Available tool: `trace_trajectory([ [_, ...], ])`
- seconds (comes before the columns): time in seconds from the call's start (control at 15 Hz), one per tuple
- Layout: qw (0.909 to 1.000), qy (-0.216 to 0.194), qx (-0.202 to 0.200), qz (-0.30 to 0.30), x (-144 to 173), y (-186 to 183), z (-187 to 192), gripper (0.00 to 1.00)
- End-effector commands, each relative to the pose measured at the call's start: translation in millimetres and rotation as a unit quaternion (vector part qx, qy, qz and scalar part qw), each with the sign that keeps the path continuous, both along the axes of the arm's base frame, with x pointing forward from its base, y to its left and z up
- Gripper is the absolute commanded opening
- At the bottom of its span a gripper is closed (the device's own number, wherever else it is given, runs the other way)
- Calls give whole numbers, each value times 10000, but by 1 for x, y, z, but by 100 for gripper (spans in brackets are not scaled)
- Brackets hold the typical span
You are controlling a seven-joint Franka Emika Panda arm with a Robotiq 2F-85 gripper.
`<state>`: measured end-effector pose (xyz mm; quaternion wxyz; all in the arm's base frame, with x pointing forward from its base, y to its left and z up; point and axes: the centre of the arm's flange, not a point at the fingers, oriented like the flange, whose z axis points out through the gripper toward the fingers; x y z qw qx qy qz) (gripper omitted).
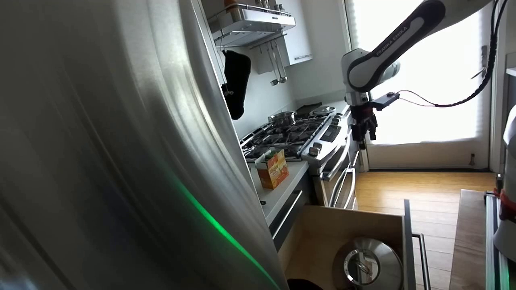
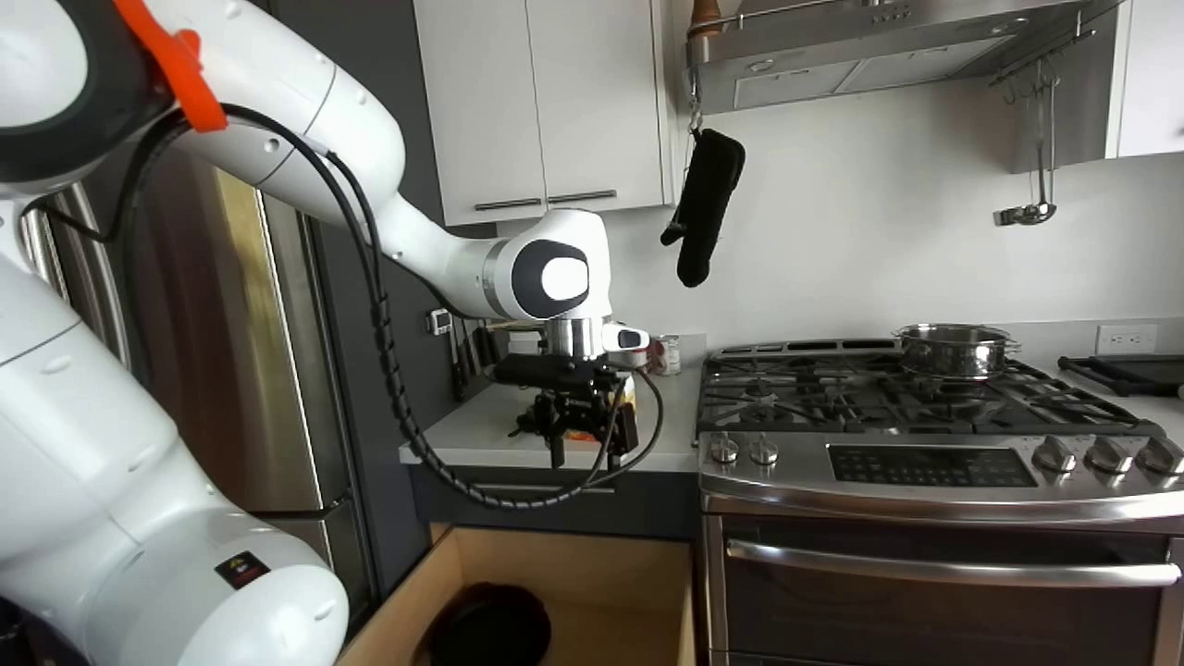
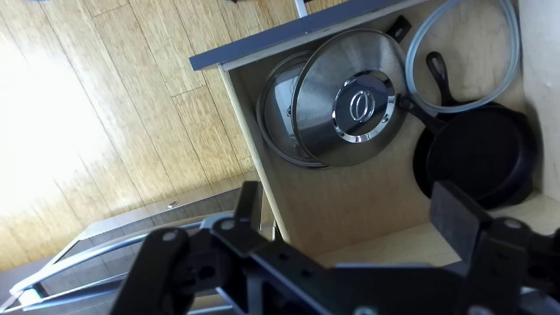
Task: Close the open drawer at the bottom left
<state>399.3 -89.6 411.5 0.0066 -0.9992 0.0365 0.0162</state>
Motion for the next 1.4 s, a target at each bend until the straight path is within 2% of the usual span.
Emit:
trace_trajectory([
  [0.0, 9980, 529, 42, 328, -8, 8, -42, 100],
  [0.47, 9873, 1456, 105, 631, -53, 19, -138, 100],
  [0.73, 9845, 1572, -200, 756, -74, 7, -186, 100],
  [0.8, 9843, 1492, -314, 892, -77, 1, -196, 100],
  [0.93, 9812, 1578, -304, 1064, -76, -11, -213, 100],
  [1.0, 9800, 1603, -302, 1136, -78, -16, -220, 100],
  [1.07, 9829, 1530, -283, 981, -62, -3, -192, 100],
  [1.33, 9803, 1662, -243, 1043, -65, -13, -212, 100],
])
